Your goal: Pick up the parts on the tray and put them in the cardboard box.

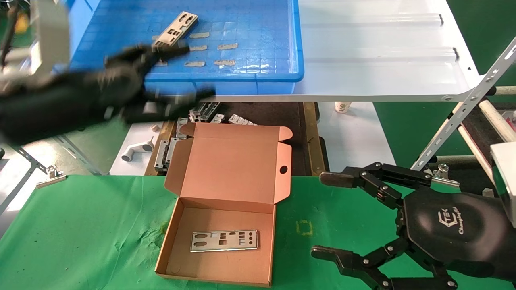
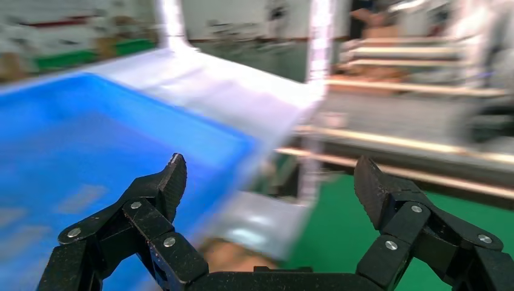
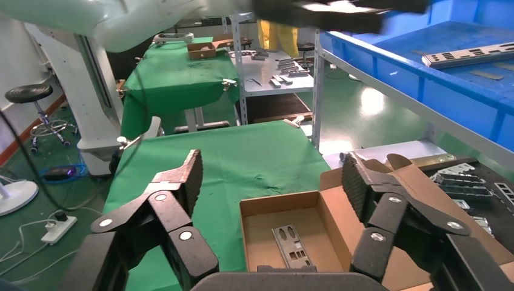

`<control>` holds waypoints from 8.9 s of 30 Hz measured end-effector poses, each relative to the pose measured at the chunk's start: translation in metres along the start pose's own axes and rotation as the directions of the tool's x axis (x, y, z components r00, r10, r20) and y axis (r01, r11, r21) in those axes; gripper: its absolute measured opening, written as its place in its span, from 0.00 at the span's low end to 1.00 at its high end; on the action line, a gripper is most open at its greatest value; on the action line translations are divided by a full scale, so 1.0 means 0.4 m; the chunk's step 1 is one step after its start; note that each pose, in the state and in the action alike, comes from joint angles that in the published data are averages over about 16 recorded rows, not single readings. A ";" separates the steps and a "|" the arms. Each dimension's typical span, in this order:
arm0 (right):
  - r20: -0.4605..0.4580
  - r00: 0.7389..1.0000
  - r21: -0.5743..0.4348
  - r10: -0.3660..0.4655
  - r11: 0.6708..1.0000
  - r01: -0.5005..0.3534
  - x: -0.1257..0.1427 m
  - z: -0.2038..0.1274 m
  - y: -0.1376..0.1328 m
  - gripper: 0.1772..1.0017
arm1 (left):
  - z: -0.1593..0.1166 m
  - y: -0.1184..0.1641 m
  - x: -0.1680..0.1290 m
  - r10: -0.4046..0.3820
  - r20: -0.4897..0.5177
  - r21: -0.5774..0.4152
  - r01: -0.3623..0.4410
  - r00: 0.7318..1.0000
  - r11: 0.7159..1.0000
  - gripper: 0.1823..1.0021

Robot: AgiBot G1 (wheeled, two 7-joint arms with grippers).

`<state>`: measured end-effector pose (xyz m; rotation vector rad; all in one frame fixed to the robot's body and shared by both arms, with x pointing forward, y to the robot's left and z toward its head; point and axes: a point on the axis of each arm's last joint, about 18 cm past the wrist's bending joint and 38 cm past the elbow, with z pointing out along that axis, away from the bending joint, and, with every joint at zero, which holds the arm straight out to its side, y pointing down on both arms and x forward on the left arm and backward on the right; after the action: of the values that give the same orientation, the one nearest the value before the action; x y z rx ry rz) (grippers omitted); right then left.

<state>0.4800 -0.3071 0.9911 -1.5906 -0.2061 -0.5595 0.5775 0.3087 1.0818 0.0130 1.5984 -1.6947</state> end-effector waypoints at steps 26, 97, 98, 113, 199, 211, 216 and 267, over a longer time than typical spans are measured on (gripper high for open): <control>0.000 1.000 0.000 0.000 1.000 0.000 0.000 0.000 0.000 0.23 | 0.187 -0.010 -0.381 0.081 0.498 -0.246 0.051 0.864 0.968 1.00; 0.000 1.000 0.000 0.000 1.000 0.000 0.000 0.000 0.000 0.02 | 0.206 0.045 -0.390 -0.020 0.578 -0.229 0.185 0.816 0.956 0.34; 0.000 1.000 0.000 0.000 1.000 0.000 0.000 0.000 0.000 0.02 | 0.207 0.046 -0.389 -0.019 0.577 -0.229 0.185 0.816 0.956 0.34; 0.000 1.000 0.000 0.000 1.000 0.000 0.000 0.000 0.000 0.02 | 0.206 0.056 -0.389 -0.009 0.579 -0.245 0.184 0.815 0.952 0.35; 0.000 1.000 0.000 0.000 1.000 0.000 0.000 0.000 0.000 0.02 | 0.043 -0.124 -0.123 0.377 -0.224 -0.217 -0.423 0.899 0.880 0.32; 0.000 1.000 0.000 0.000 1.000 0.000 0.000 0.000 0.000 0.02 | 0.035 0.103 0.062 0.372 -0.555 -0.228 -0.566 0.744 0.792 0.32; 0.000 1.000 0.000 0.000 1.000 0.000 0.000 0.000 0.000 0.02 | 0.052 0.215 0.108 0.283 -0.604 -0.282 -0.532 0.745 0.799 0.32; 0.000 1.000 0.000 0.000 1.000 0.000 0.000 0.000 0.000 0.04 | 0.116 0.399 0.131 0.058 -0.421 -0.345 -0.220 0.905 0.912 0.80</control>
<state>0.4800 -0.3071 0.9911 -1.5906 -0.2061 -0.5595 0.6495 0.2591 0.9309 0.2938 2.1646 -1.2903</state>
